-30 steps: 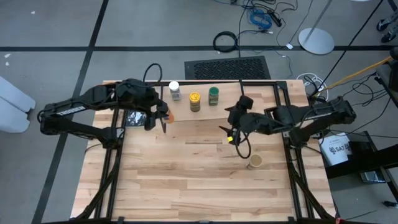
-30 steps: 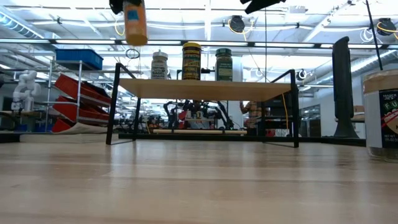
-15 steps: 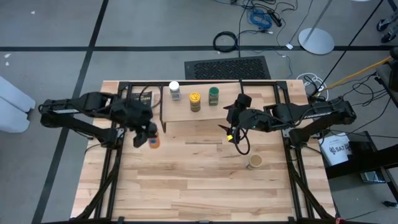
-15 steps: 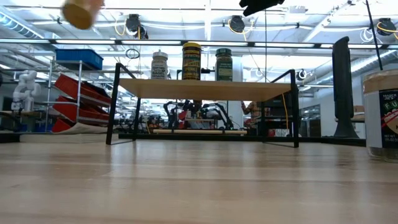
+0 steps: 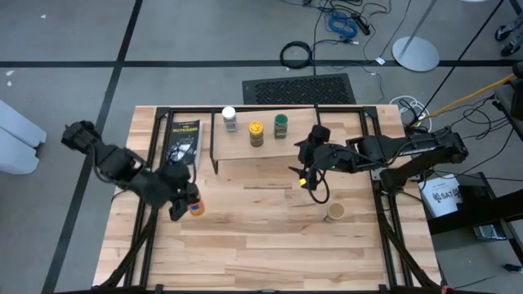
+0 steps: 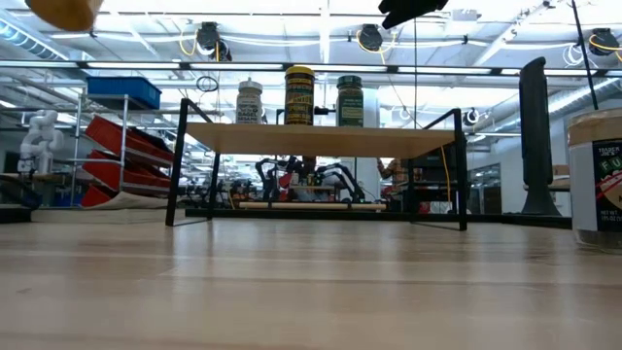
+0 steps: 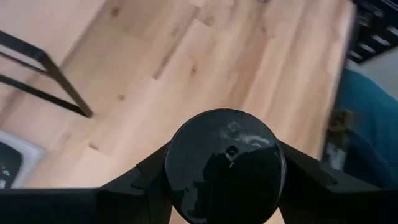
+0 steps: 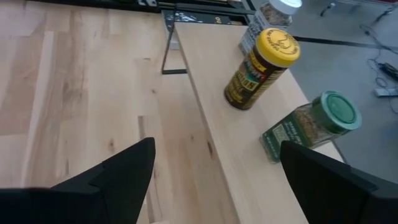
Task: Shelf spices
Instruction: Remove the black seasoning bottle from the shelf
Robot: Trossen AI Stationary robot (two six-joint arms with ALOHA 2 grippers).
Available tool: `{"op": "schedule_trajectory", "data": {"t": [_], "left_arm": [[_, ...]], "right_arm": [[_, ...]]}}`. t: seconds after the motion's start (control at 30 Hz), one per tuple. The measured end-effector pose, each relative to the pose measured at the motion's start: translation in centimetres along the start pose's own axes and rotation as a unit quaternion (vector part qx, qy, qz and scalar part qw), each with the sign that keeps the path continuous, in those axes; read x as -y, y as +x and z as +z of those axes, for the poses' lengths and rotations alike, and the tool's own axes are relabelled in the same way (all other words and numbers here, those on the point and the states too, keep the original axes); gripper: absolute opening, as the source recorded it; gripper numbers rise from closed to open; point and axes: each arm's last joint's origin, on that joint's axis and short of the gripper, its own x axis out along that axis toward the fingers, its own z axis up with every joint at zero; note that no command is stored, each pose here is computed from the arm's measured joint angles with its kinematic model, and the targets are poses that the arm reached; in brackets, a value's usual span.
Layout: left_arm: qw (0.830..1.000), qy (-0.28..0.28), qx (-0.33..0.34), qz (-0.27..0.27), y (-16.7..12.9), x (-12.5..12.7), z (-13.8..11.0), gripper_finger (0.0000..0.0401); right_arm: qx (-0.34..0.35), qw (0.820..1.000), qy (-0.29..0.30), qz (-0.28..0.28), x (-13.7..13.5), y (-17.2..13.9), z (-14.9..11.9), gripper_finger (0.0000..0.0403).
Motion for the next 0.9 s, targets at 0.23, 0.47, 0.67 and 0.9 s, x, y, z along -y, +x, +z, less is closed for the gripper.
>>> {"op": "schedule_trajectory", "data": {"t": [0.23, 0.47, 0.67, 0.9], "left_arm": [[0.996, -0.003, 0.025, 0.087, 3.8, 1.0, -3.8, 0.0216], [0.988, 0.006, 0.024, 0.15, 7.4, 2.1, -6.6, 0.0216], [0.979, 0.024, 0.047, 0.196, 9.8, 2.7, -8.0, 0.0216], [0.969, 0.029, 0.042, 0.241, 12.2, 2.6, -9.4, 0.0216]], "right_arm": [[0.0, 1.0, 0.007, 0.001, 0.0, 0.0, 0.0, 0.0334], [0.003, 1.0, 0.011, 0.001, 0.0, 0.0, 0.1, 0.0334], [0.007, 1.0, 0.013, 0.001, 0.0, 0.0, 0.2, 0.0334], [0.009, 1.0, 0.014, 0.001, 0.0, 0.0, 0.2, 0.0334]]}}
